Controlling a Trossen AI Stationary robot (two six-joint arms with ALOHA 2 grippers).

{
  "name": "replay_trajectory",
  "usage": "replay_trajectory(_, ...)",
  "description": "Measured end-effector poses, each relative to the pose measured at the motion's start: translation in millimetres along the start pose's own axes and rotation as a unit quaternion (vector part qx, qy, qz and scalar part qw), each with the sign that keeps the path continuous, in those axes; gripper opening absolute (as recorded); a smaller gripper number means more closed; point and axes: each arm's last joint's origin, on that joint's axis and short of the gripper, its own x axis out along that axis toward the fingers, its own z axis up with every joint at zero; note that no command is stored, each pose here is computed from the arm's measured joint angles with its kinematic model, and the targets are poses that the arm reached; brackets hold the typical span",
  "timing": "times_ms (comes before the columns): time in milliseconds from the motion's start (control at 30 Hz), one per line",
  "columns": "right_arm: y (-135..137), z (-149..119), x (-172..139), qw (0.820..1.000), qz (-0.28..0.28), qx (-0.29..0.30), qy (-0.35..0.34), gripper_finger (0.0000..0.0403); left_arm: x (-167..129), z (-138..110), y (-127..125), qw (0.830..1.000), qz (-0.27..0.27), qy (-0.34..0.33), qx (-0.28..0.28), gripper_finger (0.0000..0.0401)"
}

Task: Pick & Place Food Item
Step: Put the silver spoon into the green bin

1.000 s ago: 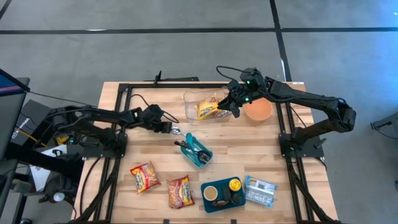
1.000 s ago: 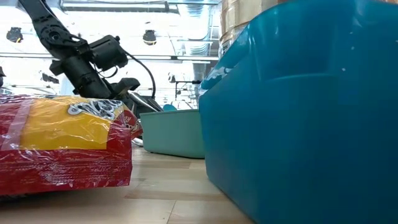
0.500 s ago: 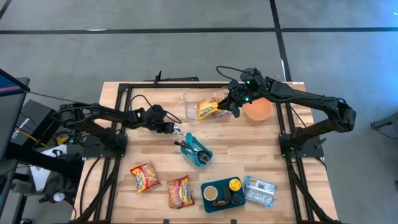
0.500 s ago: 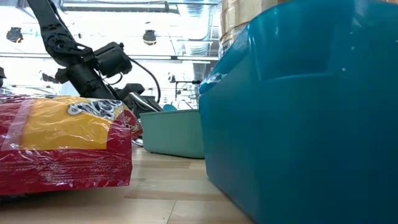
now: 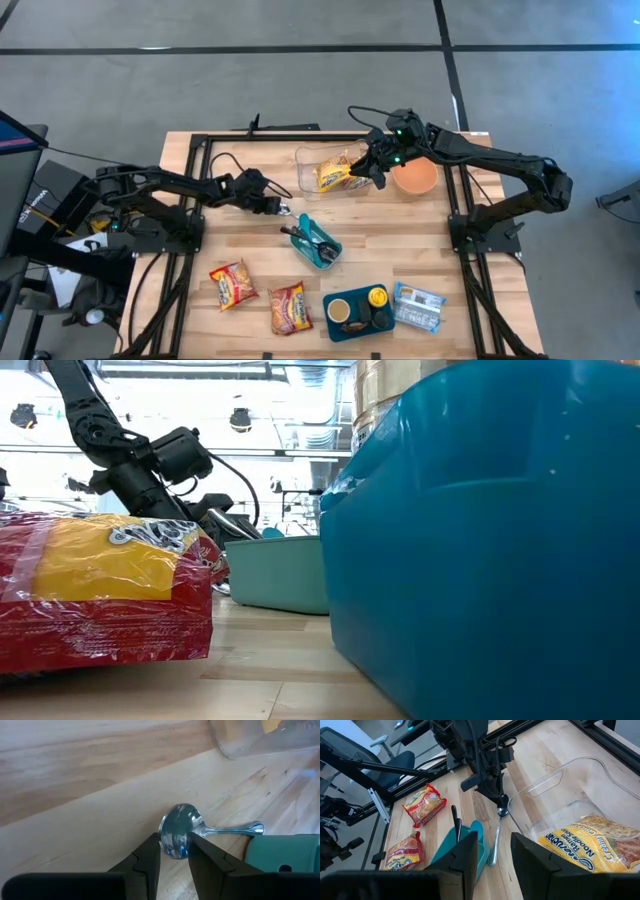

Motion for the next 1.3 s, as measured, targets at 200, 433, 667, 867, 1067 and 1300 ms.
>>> replay_trajectory(200, 0.0, 0.0, 0.0, 1.000, 0.000, 0.000, 0.000, 0.0111, 0.0, 0.4, -0.3, 1.000, -0.001, -0.003, 0.000, 0.0090)
replay_trajectory(433, 0.0, 0.0, 0.0, 1.000, 0.000, 0.000, 0.000, 0.0111, 0.0, 0.9, 0.1, 1.000, 0.007, -0.013, -0.002, 0.0065)
replay_trajectory(667, -0.5, 0.1, 0.0, 1.000, -0.009, 0.000, -0.002, 0.0111, -0.4, 2.7, -1.8, 1.000, 0.001, -0.023, -0.006, 0.0008)
replay_trajectory(867, -0.5, 0.1, 0.0, 1.000, -0.009, 0.000, -0.002, 0.0111, -0.2, 2.4, -1.2, 1.000, 0.003, -0.023, -0.002, 0.0021)
replay_trajectory(1067, -0.6, 0.1, 0.0, 1.000, -0.009, 0.000, -0.002, 0.0111, -0.3, 3.3, -2.5, 1.000, -0.004, -0.027, -0.002, 0.0006)
replay_trajectory(1300, -0.6, 0.1, -0.1, 1.000, -0.009, 0.000, -0.002, 0.0111, -0.5, 5.6, -5.5, 0.999, -0.019, -0.039, 0.001, 0.0003)
